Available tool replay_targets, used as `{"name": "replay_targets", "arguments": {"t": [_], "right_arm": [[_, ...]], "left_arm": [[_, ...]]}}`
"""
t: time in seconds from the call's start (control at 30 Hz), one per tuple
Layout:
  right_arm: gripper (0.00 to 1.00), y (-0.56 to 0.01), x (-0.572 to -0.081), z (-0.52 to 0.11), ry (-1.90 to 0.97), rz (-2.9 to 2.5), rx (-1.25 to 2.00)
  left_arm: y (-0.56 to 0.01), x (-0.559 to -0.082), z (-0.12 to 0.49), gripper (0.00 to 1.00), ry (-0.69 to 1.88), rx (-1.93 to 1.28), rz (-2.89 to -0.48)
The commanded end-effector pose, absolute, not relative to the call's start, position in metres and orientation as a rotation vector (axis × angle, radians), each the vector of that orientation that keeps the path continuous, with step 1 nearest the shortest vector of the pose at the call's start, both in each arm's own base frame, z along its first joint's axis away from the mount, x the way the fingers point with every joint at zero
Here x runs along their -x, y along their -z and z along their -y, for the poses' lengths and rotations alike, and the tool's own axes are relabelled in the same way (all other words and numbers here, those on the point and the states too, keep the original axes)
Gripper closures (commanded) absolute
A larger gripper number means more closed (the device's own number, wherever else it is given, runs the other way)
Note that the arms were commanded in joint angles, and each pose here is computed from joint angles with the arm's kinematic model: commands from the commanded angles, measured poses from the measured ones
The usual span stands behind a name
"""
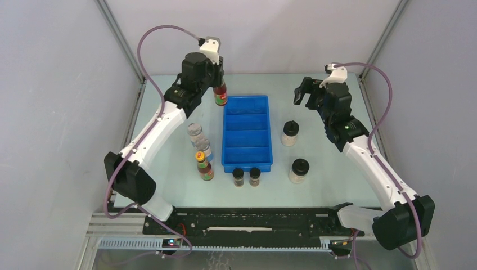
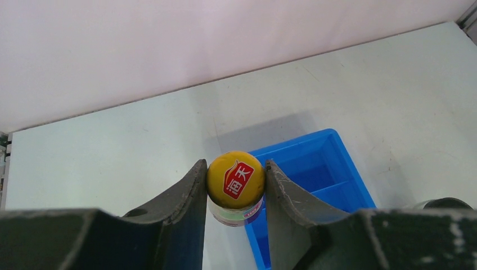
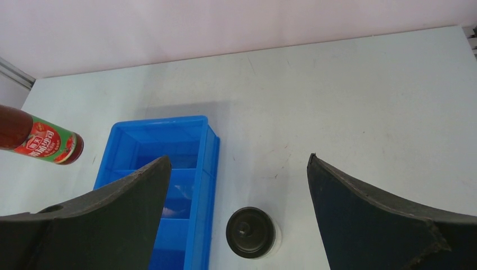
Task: Organize the condiment bottles
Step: Place the bottle in the storage box.
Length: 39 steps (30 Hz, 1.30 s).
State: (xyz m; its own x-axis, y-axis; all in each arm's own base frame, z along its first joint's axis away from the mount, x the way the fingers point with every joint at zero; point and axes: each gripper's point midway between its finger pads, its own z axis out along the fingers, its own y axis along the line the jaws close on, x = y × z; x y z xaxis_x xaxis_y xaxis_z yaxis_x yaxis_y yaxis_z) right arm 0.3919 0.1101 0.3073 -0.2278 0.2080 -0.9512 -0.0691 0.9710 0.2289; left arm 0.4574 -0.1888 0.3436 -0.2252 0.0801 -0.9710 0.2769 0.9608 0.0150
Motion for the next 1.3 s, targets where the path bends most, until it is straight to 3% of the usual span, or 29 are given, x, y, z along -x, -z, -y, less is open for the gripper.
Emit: {"name": "replay_targets", "arguments": {"t": [0.0,1.27], "right_arm": [[0.00,-0.325,-0.387,-0.103,-0.258,-1.726,-0.131],[0.00,-0.308,-0.404,-0.085,-0.251,-1.749,-0.165]], "left_arm": [[-0.423,-0.460,0.198,1.00,0.224,-0.231,-1.581],[-0.369,-0.497,0.256,1.00,0.299,-0.296,-1.653]]}}
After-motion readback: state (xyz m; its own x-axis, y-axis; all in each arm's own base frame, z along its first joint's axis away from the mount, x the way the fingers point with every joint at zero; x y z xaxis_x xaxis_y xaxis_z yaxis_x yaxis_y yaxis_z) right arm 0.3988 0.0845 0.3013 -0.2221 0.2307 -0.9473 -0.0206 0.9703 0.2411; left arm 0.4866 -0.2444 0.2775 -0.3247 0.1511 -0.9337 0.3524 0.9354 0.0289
